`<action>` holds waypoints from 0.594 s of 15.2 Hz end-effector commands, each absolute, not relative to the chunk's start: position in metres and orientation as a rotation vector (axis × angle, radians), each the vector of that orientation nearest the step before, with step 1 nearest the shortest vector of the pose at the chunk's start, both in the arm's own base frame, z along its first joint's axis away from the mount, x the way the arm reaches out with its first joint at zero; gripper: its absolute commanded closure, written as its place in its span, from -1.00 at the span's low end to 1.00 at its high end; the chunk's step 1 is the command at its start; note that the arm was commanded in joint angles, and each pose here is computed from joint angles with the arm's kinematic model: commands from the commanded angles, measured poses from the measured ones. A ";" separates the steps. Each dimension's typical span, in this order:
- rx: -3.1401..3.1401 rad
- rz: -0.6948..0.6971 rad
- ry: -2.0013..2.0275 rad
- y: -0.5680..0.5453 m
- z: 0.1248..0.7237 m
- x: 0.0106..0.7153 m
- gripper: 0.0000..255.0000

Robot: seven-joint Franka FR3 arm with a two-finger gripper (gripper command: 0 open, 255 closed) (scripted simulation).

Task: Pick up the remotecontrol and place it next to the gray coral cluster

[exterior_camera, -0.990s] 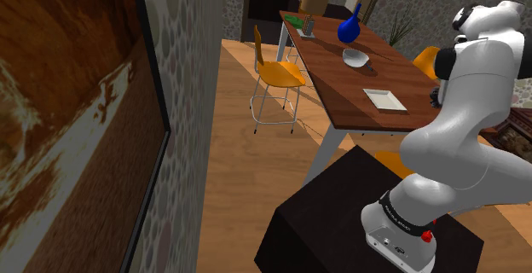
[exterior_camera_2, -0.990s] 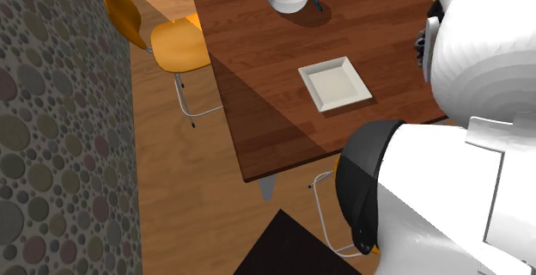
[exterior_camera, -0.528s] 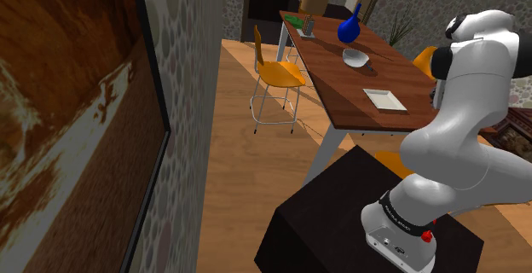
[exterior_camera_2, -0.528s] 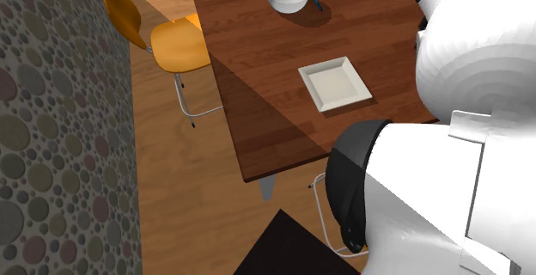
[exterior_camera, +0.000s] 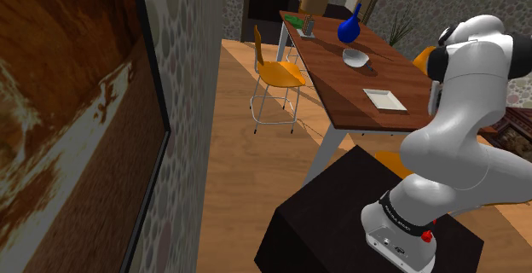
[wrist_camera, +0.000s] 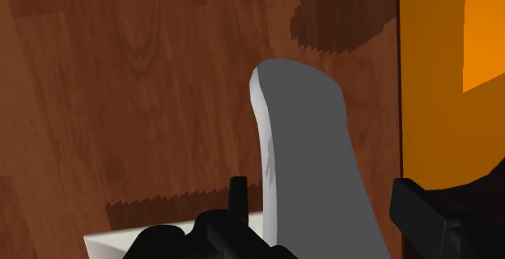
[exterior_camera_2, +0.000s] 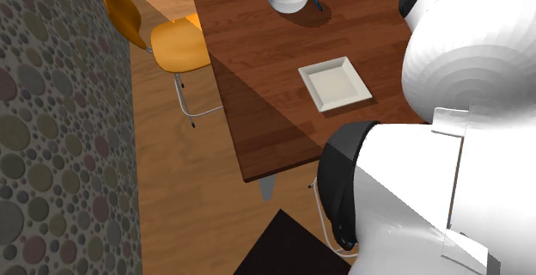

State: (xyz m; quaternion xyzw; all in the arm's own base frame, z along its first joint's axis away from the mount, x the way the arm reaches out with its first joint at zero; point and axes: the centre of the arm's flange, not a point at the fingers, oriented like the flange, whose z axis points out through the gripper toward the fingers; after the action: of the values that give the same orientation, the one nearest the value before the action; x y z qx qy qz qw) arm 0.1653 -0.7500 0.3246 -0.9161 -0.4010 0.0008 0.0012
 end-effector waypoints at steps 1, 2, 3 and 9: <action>-2.876 0.003 -1.259 -0.750 0.313 0.165 1.00; -2.876 0.003 -1.259 -0.750 0.308 0.165 1.00; -2.876 0.003 -1.259 -0.750 0.303 0.165 1.00; -2.876 0.003 -1.259 -0.750 0.271 0.165 1.00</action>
State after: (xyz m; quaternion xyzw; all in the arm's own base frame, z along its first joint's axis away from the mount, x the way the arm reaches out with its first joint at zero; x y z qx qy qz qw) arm 0.1696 -0.7509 0.2825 -0.9149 -0.4037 -0.0002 -0.0052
